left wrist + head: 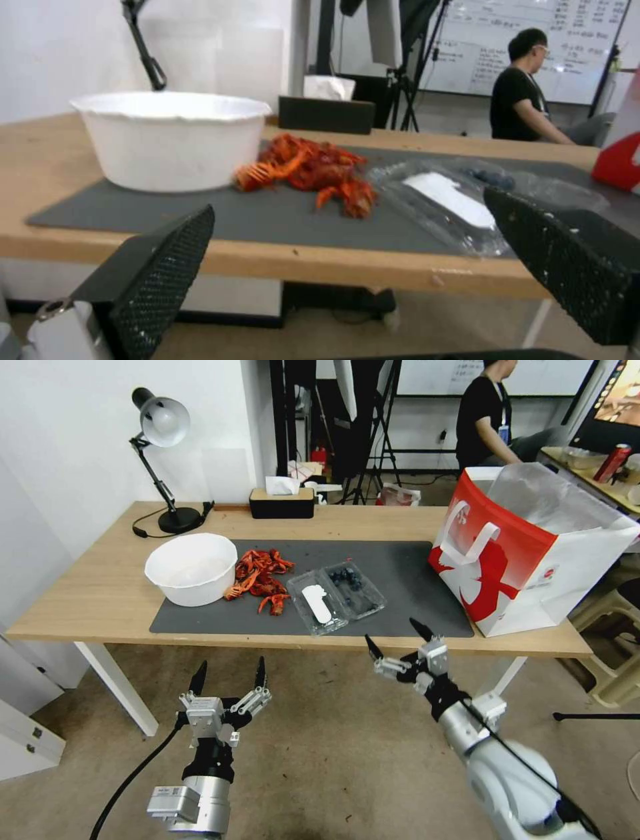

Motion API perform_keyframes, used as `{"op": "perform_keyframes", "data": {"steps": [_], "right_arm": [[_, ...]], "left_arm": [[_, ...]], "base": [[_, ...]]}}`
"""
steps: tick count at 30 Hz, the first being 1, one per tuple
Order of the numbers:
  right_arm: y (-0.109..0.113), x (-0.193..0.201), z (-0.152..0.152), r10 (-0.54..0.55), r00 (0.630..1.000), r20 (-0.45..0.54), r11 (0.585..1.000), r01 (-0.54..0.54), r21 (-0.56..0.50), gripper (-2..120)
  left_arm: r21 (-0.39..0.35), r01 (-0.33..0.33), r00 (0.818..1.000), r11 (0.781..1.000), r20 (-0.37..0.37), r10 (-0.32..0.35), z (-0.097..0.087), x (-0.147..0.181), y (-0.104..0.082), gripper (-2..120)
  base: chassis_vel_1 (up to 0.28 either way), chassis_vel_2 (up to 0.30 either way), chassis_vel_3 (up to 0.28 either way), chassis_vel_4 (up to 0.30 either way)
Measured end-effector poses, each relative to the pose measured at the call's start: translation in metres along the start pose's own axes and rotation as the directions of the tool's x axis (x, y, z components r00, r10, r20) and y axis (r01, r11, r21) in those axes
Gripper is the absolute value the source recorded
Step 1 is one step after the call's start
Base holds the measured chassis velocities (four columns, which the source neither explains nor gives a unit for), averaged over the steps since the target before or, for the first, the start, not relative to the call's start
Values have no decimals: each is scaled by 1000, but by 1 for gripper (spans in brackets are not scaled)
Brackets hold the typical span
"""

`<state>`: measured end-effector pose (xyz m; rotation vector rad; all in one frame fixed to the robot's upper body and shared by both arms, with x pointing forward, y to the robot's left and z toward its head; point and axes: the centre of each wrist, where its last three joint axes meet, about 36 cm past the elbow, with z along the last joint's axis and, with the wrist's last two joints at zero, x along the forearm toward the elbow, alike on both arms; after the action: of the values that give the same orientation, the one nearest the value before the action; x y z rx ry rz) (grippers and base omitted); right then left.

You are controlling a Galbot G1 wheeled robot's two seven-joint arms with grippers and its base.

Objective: Close the takeout container lid, then place the container into the takeout bag.

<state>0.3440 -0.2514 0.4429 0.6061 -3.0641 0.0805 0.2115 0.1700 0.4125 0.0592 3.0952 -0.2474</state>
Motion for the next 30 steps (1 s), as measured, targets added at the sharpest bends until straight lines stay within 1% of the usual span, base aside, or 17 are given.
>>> {"op": "perform_keyframes", "data": {"steps": [2, 8, 10, 12, 13, 14, 16, 18, 19, 20, 22, 27, 30], "right_arm": [[-11, -14, -5, 21, 1000, -9, 1000, -21, 1, 100], [-22, -36, -15, 51, 998, -25, 999, -51, -11, 100], [-32, -61, -27, 80, 996, -43, 997, -81, -10, 100], [-33, -65, -29, 85, 995, -52, 996, -86, -10, 100], [-37, -80, -38, 102, 988, -113, 995, -104, -10, 100], [-39, -85, -41, 110, 983, -149, 994, -112, -6, 100], [-40, -87, -42, 111, 980, -163, 994, -113, -5, 100], [-42, -99, -48, 102, 959, -266, 994, -108, -8, 100], [-42, -104, -49, 93, 951, -294, 995, -102, -14, 100], [-42, -104, -49, 93, 951, -294, 995, -102, -14, 100], [-40, -121, -51, 75, 932, -354, 996, -86, -15, 100], [-35, -138, -56, 75, 916, -393, 997, -81, 2, 100], [-31, -152, -59, 97, 910, -402, 995, -88, 40, 100]], "left_arm": [[5, -6, 1000, 1000, -5, 6, 6, -1, 0, 100], [6, -9, 1000, 1000, -3, 9, 10, -3, 2, 100], [3, -8, 1000, 1000, -2, 8, 12, -4, 4, 100], [3, -7, 1000, 1000, -2, 8, 12, -4, 5, 100], [2, -8, 1000, 1000, -2, 8, 12, -4, 5, 100], [2, -8, 1000, 1000, -3, 8, 12, -4, 5, 100], [2, -8, 1000, 1000, -3, 8, 12, -4, 5, 100], [1, -7, 1000, 1000, -3, 7, 13, -4, 5, 100], [0, -7, 1000, 1000, -3, 7, 13, -4, 6, 100], [0, -7, 1000, 1000, -3, 7, 13, -4, 6, 100], [-1, -6, 1000, 1000, -2, 6, 13, -4, 6, 100], [-1, -5, 1000, 1000, 0, 5, 13, -4, 7, 100], [-2, -2, 1000, 1000, 3, 2, 13, -4, 7, 100]], "base": [[0, 0, 0, 0], [0, 0, 0, 0], [0, 0, 0, 0], [0, 0, 0, 0], [0, 0, 0, 0], [0, 0, 0, 0], [0, 0, 0, 0], [0, 0, 0, 0], [0, 0, 0, 0], [0, 0, 0, 0], [0, 0, 0, 0], [0, 0, 0, 0], [0, 0, 0, 0]]}}
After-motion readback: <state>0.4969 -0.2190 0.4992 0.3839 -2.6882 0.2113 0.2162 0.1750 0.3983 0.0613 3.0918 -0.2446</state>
